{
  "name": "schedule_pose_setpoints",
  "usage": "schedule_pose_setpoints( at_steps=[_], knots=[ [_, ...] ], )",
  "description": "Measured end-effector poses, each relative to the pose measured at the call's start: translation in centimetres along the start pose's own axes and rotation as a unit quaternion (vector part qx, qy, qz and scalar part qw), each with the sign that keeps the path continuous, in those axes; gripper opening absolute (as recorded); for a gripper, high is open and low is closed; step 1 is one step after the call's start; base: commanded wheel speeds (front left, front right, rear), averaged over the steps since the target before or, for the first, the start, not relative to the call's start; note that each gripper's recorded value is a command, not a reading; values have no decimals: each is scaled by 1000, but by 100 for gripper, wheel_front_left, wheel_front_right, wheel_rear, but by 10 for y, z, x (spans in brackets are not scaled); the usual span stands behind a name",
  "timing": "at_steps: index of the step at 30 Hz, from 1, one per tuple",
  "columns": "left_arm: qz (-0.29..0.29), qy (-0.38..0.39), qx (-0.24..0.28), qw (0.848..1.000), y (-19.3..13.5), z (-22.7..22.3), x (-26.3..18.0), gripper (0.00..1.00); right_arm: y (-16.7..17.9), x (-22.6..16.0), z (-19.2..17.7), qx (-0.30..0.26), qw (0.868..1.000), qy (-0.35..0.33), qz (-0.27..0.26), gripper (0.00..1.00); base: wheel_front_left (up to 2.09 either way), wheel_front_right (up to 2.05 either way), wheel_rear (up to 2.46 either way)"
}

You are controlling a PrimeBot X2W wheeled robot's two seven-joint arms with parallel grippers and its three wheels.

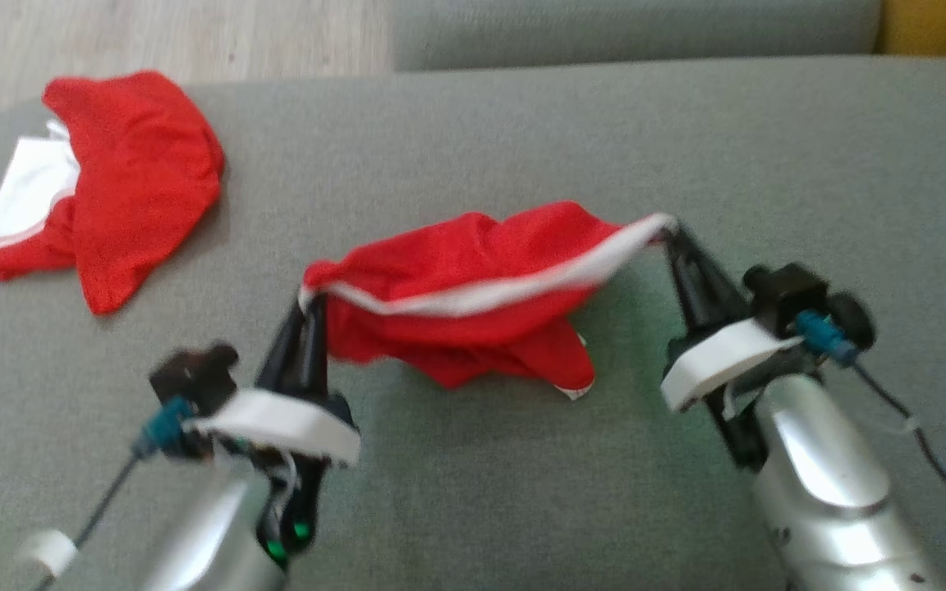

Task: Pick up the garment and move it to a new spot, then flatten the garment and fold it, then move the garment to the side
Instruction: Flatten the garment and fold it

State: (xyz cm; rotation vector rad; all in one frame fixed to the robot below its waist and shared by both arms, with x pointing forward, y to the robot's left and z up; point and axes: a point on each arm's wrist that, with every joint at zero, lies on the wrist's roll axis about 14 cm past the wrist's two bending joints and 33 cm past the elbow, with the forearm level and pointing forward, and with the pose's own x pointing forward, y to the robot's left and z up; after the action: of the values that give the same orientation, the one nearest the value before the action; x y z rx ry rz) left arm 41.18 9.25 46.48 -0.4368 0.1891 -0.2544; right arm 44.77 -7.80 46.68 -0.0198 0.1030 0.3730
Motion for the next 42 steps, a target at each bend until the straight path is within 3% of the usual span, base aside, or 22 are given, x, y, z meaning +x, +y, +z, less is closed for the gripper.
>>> schedule_pose_setpoints(
  at_steps=[6,12,15,19,20,26,30,37,42],
  knots=[
    [-78,-103,74,989,-47,90,5,0,-31,-17,102,-66,987,-141,-43,0,0,0,0],
    [-159,-173,144,961,-109,158,-17,0,-53,-68,203,-132,945,-286,-93,0,0,0,0],
    [-193,-190,175,947,-135,181,-27,0,-58,-96,233,-155,925,-328,-115,0,0,0,0],
    [-216,-187,202,937,-154,198,-29,0,-63,-115,252,-176,915,-339,-130,0,0,0,0],
    [-216,-183,207,936,-155,200,-25,0,-64,-115,252,-179,916,-335,-132,0,0,0,0],
    [-194,-108,218,950,-130,188,36,0,-88,-63,207,-170,950,-233,-119,0,0,0,0],
    [-182,-104,237,949,-121,196,76,0,-101,-26,213,-174,951,-228,-114,0,0,0,0],
    [-178,-180,234,939,-120,230,150,0,-125,32,261,-196,929,-289,-122,0,0,0,0],
    [-180,-145,203,951,-104,181,183,0,-138,54,220,-191,941,-248,-128,0,0,0,0]
  ],
)
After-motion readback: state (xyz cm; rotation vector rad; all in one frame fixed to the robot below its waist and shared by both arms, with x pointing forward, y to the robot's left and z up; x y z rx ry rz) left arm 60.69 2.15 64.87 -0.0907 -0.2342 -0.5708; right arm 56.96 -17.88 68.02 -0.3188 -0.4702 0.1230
